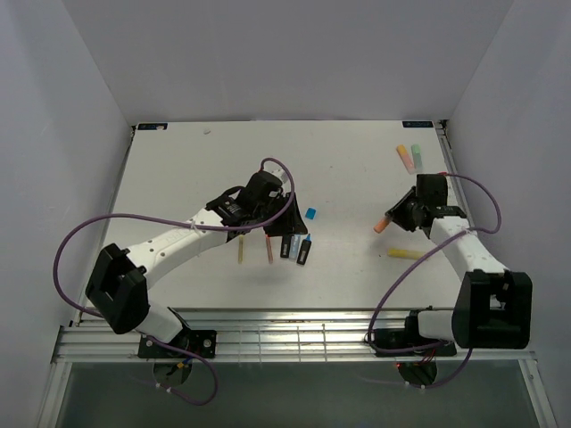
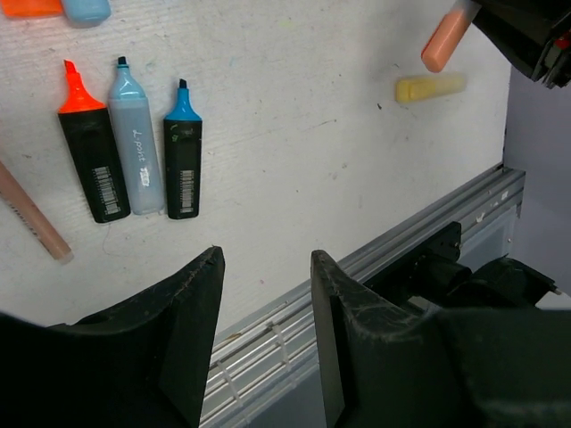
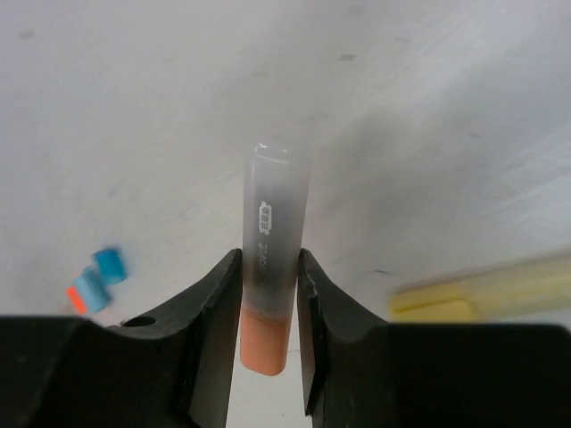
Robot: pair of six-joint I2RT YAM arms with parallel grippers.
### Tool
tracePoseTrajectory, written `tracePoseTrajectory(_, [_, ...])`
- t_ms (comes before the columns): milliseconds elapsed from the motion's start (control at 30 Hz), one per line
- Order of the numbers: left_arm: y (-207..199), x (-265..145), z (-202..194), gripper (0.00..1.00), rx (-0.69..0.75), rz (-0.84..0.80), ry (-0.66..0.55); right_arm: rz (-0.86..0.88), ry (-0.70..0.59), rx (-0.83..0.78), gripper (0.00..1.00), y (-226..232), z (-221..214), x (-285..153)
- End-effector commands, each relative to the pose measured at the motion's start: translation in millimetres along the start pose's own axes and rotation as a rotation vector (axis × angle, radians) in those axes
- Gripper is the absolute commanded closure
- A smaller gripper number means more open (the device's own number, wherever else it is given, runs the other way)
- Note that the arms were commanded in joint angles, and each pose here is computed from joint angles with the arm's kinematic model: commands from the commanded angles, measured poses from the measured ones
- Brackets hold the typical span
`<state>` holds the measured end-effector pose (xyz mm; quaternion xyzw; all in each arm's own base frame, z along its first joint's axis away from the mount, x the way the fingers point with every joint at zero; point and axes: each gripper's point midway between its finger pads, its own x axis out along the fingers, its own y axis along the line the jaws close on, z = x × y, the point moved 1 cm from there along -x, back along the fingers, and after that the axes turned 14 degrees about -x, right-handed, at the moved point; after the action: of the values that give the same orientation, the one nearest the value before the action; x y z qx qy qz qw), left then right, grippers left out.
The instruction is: Open the pen caps
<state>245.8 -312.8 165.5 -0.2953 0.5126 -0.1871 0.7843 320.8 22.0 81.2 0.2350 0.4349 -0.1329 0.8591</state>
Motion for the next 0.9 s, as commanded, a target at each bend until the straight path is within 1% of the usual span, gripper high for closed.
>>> tracePoseTrajectory(0, [-23.7, -28.7, -2.7, 0.46, 0.02, -0.125, 0.015, 0.38, -0.107, -0.203, 0.92, 74.2, 2.4, -54.0])
tracePoseTrajectory(33, [-29.9, -35.4, -9.2, 0.46, 0.026, -0.17, 0.046, 0.467, -0.117, -0.257, 0.92, 92.2, -6.0, -67.3])
tracePoseTrajectory(67, [-37.3, -38.1, -10.8, 0.46, 0.028, -0.219, 0.052, 0.524, -0.126, -0.285, 0.92, 103.1, -12.3, -78.6])
tracePoseTrajectory(100, [-32.4, -36.9, -18.2, 0.46, 0.023, -0.235, 0.074, 0.636, -0.17, -0.324, 0.92, 119.5, -16.8, -99.6])
tracePoseTrajectory(133, [-37.1, -41.0, -27.7, 0.46, 0.031, -0.289, 0.119, 0.721, -0.17, -0.373, 0.92, 136.1, -32.0, -113.8])
tracePoseTrajectory(167, [-52.4, -50.4, -25.6, 0.46, 0.041, -0.383, 0.1, 0.785, -0.202, -0.387, 0.92, 144.7, -36.1, -131.8])
tracePoseTrajectory(200, [-45.7, -48.2, -33.7, 0.45, 0.033, -0.399, 0.119, 0.867, -0.238, -0.4, 0.92, 157.4, -38.9, -145.5])
tracePoseTrajectory(233, [-47.2, -50.7, -35.6, 0.45, 0.031, -0.428, 0.121, 0.914, -0.207, -0.412, 0.92, 161.4, -58.1, -149.0])
tracePoseTrajectory(267, [-56.7, -58.5, -35.1, 0.44, 0.047, -0.493, 0.107, 0.952, -0.205, -0.386, 0.92, 165.2, -62.9, -159.3])
tracePoseTrajectory(300, [-52.2, -57.1, -39.5, 0.44, 0.03, -0.498, 0.117, 0.973, -0.219, -0.375, 0.92, 168.2, -64.5, -164.2])
tracePoseTrajectory(333, [-54.8, -58.7, -38.7, 0.44, 0.036, -0.522, 0.107, 0.992, -0.194, -0.38, 0.92, 170.4, -77.5, -166.5])
tracePoseTrajectory(367, [-55.0, -60.9, -39.2, 0.43, 0.039, -0.531, 0.103, 1.008, -0.189, -0.366, 0.92, 172.8, -81.1, -171.8])
tracePoseTrajectory(567, [-59.6, -62.3, -48.1, 0.4, 0.037, -0.589, 0.114, 1.02, -0.155, -0.375, 0.92, 189.3, -102.5, -179.9])
tracePoseTrajectory(867, [-55.4, -51.9, -55.9, 0.4, 0.022, -0.558, 0.119, 1.009, -0.147, -0.311, 0.92, 203.1, -114.9, -185.3])
